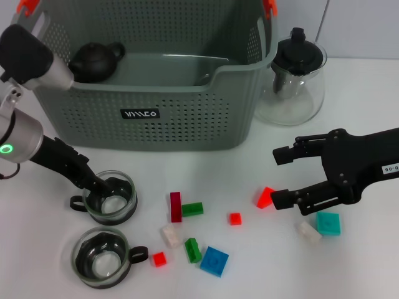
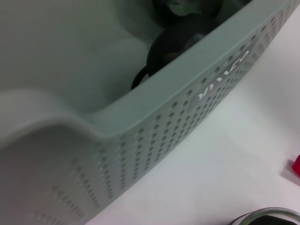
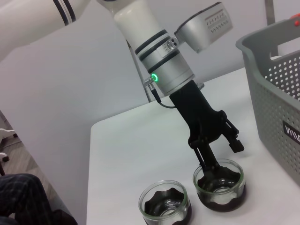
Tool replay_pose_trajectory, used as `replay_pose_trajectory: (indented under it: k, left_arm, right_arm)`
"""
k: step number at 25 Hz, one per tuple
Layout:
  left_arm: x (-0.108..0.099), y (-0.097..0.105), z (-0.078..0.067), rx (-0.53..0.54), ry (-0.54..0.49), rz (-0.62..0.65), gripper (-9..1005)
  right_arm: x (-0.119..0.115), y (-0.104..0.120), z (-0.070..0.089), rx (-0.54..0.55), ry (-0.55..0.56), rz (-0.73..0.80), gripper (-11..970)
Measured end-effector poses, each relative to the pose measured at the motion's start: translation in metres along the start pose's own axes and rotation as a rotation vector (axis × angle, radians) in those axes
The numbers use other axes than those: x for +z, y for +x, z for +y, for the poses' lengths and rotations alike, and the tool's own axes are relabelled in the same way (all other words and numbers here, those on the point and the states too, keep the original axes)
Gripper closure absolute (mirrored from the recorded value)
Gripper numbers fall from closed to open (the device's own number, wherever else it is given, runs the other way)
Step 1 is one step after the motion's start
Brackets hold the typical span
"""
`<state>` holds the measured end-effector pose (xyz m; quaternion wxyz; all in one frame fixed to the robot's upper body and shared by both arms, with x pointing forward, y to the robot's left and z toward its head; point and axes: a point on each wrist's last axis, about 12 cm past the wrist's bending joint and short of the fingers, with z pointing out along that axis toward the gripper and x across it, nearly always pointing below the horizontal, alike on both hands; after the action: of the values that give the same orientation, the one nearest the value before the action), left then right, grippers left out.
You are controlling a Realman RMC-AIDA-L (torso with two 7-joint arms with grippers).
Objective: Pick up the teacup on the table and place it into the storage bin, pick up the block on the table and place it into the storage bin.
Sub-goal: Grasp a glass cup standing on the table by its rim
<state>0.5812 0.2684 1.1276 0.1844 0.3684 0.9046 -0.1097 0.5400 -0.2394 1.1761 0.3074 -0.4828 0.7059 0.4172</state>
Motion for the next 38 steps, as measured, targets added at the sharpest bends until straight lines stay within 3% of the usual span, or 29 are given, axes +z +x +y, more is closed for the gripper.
replay_pose_trajectory:
  k: [7,21,38]
  left_arm:
    - [0.009,-0.005,-0.007,0.015,-0.007,0.020,79]
    - [0.023,-0.006,-0.014,0.031,-0.008,0.051,172]
    - [0.024,-0.005,-0.013,-0.005,-0.029,0.050,863]
  right_arm:
    - [-0.001,0.002,-0.001,0.003,0.004,0.002,27]
    - [-0.002,0.007,-0.004,0.020,0.015,0.023,28]
    - [-0.003,0.010,-0.003,0.022,0.017,0.024,28]
